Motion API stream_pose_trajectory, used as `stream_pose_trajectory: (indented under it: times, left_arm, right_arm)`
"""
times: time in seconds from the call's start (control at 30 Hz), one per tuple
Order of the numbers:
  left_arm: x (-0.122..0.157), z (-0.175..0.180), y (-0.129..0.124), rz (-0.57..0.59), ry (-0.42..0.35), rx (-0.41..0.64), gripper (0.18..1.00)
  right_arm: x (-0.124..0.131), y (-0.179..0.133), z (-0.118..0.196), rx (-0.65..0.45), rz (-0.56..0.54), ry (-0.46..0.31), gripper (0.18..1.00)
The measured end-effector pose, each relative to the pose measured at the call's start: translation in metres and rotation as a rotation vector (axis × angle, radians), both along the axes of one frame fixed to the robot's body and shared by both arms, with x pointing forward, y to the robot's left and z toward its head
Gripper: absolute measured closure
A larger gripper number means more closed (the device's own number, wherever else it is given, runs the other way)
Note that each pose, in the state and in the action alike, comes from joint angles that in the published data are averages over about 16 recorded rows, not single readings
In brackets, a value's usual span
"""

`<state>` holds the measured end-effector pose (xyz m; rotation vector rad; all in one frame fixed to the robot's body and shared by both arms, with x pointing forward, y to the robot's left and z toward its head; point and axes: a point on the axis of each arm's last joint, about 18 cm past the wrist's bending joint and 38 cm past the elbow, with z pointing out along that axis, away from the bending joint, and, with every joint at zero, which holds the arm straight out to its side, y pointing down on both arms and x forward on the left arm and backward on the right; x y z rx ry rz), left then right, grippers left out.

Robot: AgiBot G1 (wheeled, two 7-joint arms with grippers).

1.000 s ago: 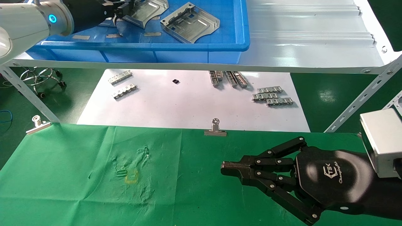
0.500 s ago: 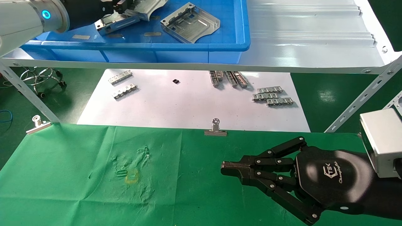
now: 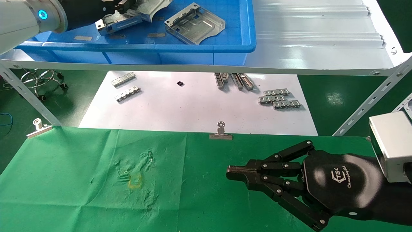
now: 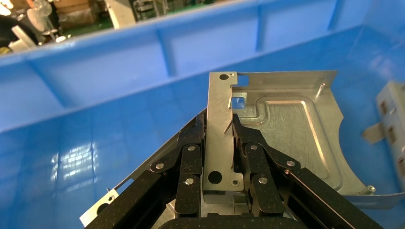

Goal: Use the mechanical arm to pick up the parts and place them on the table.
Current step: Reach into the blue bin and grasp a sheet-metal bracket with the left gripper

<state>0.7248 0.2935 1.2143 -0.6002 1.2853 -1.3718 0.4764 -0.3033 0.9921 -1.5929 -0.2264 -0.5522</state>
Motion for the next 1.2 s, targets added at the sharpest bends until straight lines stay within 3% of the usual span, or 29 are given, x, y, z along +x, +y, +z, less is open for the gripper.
stream_pose_trajectory:
  times: [0.5, 0.9, 1.2]
  left_arm:
    - [0.0024, -0.0009, 0.002, 0.024, 0.0, 0.003, 0.872]
    - [-0.0025, 0.0016, 0.0022, -0.004, 0.008, 0.005, 0.744]
    - [-0.0055, -0.0016, 0.0023, -0.032, 0.028, 0.014, 0.729]
  right_arm:
    - [0.0, 0.0, 0.0, 0.0, 0.0, 0.0, 0.987]
    - [0.0, 0.0, 0.0, 0.0, 0.0, 0.0, 0.987]
    - [0.0, 0.0, 0.0, 0.0, 0.0, 0.0, 0.987]
